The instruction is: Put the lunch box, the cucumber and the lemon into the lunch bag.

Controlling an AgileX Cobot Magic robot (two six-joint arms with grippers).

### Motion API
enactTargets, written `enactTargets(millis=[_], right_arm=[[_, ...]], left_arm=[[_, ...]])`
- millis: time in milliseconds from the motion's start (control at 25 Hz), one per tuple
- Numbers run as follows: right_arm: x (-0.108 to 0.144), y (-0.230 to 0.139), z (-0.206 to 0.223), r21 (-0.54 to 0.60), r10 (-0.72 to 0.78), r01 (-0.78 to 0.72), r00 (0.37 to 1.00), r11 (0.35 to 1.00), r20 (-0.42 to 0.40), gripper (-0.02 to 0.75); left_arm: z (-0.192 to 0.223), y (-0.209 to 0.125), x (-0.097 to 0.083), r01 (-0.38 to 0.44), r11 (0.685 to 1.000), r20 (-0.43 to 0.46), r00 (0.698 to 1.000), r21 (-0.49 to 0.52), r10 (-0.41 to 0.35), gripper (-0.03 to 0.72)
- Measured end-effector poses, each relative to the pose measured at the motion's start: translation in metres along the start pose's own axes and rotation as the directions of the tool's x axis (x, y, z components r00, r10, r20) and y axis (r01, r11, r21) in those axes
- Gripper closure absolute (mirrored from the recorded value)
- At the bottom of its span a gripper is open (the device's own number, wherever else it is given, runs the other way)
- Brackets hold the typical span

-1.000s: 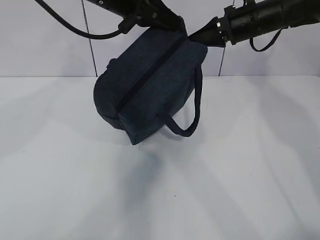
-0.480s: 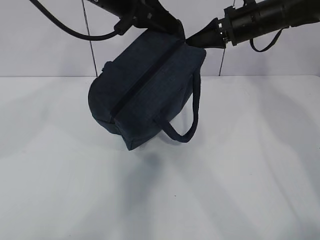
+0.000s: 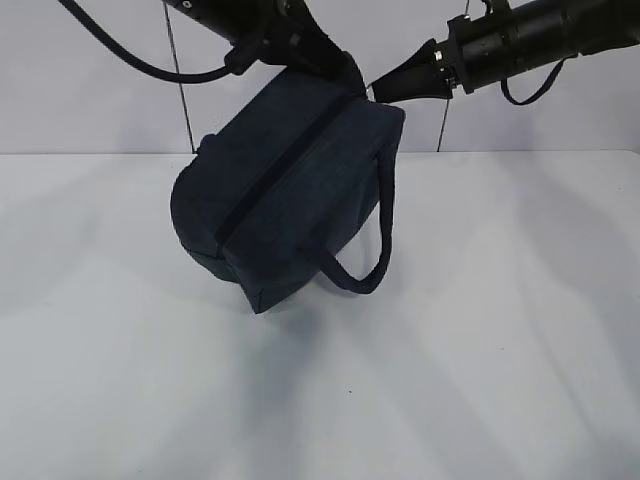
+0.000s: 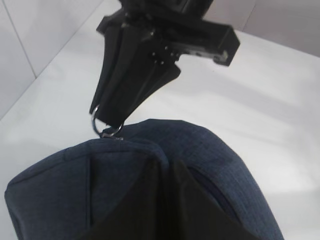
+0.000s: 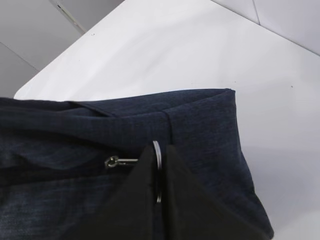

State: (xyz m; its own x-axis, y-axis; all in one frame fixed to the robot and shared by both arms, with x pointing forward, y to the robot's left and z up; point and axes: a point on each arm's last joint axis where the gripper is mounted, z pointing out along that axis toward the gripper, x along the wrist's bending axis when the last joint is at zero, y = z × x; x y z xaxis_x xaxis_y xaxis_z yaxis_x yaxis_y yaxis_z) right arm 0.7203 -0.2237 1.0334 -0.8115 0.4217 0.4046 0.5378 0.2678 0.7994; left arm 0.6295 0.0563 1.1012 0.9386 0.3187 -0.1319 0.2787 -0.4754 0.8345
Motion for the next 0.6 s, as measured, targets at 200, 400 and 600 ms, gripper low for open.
enactTargets(millis=[200, 400, 600], right_arm=[[-0.001, -0.001, 0.000, 0.006, -0.003, 0.002, 1.000, 1.000, 0.007, 0.730], [0.001, 0.009, -0.004, -0.010, -0.039, 0.039, 0.999, 0.999, 0.019, 0.730], [0.003, 0.017, -0.007, -0.047, -0.065, 0.066, 0.998, 0.997, 0.022, 0.730]], left_arm=[[0.000, -0.004, 0.002, 0.015, 0.999, -0.021, 1.000, 0.039, -0.014, 0.674], [0.000, -0.004, 0.002, 0.030, 0.999, -0.025, 0.999, 0.038, -0.029, 0.674], [0.004, -0.003, -0.001, 0.035, 0.998, -0.019, 0.999, 0.043, -0.034, 0.674]])
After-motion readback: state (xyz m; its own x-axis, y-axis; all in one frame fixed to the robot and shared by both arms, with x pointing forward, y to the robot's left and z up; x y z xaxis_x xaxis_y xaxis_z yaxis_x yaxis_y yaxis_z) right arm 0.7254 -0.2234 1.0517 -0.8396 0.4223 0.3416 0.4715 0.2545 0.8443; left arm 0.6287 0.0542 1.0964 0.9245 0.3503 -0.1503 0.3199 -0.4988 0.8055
